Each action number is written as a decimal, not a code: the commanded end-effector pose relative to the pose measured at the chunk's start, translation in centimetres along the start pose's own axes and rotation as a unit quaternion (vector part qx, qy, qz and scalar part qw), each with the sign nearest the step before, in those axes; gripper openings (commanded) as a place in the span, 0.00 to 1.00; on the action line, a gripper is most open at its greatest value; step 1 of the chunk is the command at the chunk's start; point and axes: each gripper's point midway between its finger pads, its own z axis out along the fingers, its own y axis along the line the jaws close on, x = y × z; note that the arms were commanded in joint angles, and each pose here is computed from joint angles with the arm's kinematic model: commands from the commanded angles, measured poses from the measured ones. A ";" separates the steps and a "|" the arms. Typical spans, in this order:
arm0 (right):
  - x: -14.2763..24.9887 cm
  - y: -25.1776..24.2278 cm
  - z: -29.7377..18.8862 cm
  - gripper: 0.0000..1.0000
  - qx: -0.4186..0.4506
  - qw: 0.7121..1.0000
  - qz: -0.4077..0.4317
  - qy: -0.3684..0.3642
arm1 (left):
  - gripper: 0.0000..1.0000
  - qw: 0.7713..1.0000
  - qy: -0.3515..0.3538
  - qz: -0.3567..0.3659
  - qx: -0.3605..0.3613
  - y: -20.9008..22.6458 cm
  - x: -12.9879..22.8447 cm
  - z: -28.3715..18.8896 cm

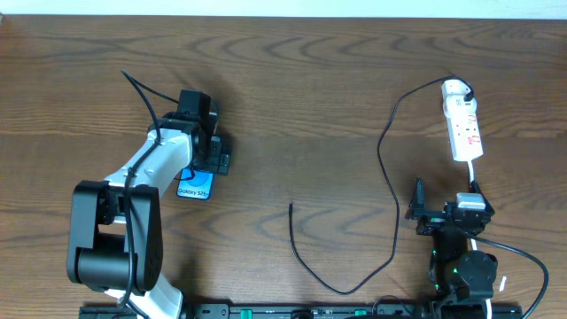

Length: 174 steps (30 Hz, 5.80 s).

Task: Plug charger to phone and switch on socket

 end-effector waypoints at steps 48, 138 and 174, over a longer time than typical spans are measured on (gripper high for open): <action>0.0 -0.3 0.0 0.99 0.007 1.000 0.007 -0.001 | 0.98 0.999 0.032 0.037 -0.002 0.0 2.9 1.9; 0.0 -0.3 0.0 0.99 0.007 1.000 0.007 -0.001 | 0.90 0.999 0.009 0.026 0.024 -1.0 2.7 2.7; 0.0 -0.3 0.0 0.99 0.007 1.000 0.007 -0.001 | 0.87 0.999 0.043 0.017 0.025 -1.1 4.3 2.6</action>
